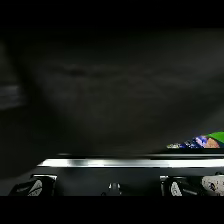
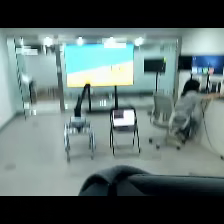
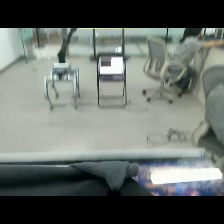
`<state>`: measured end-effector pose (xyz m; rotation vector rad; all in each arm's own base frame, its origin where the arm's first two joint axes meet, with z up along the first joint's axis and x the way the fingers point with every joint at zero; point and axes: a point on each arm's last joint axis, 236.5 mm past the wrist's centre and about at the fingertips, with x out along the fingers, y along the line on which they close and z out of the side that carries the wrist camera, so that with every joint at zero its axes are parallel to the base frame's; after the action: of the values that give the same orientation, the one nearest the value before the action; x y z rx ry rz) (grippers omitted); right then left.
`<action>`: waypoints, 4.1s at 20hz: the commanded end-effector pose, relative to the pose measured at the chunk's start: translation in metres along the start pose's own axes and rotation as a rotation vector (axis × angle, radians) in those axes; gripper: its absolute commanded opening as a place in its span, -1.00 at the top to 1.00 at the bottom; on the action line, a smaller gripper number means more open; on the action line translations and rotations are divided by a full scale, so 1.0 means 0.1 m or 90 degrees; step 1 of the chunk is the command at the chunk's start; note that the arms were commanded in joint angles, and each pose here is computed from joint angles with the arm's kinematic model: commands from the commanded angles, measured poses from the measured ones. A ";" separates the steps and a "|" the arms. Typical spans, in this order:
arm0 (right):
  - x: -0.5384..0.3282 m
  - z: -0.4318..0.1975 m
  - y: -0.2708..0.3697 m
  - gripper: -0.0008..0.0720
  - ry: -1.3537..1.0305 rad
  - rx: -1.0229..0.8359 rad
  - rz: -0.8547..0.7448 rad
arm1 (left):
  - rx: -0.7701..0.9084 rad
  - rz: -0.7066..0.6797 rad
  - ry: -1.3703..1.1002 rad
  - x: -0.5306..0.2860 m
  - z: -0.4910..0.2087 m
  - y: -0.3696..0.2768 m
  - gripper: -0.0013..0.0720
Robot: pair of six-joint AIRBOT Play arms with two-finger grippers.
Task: Fold the shirts.
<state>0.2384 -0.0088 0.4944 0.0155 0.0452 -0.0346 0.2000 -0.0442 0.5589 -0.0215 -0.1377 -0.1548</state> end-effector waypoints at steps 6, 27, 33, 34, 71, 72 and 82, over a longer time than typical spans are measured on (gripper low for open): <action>1.51 -3.15 -0.28 0.93 0.699 0.109 0.048 | -0.142 -0.032 0.575 1.25 -3.21 0.61 0.88; 2.53 -5.06 0.18 0.93 0.834 0.128 0.021 | -0.285 -0.029 0.917 1.79 -6.15 0.75 0.88; 2.33 -5.49 0.39 0.88 0.925 0.198 0.038 | -0.341 -0.015 1.111 0.96 -6.68 0.40 0.71; 2.34 -5.42 0.40 0.31 0.922 0.213 0.032 | -0.357 -0.006 1.107 0.99 -6.60 0.41 0.11; 0.41 -6.06 0.33 0.92 1.073 0.343 0.054 | -0.444 0.029 1.066 -0.92 -6.53 -0.06 0.88; 0.54 -5.94 0.30 0.93 1.038 0.322 0.069 | -0.417 0.018 1.020 -0.71 -6.38 0.02 0.88; 2.74 -5.23 0.38 0.93 0.736 0.273 0.044 | -0.434 0.053 0.811 1.40 -6.07 0.57 0.89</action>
<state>0.4335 0.0243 -0.0406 0.4469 1.2732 0.0636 0.3712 -0.0291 -0.0212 -0.5390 1.2467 -0.1014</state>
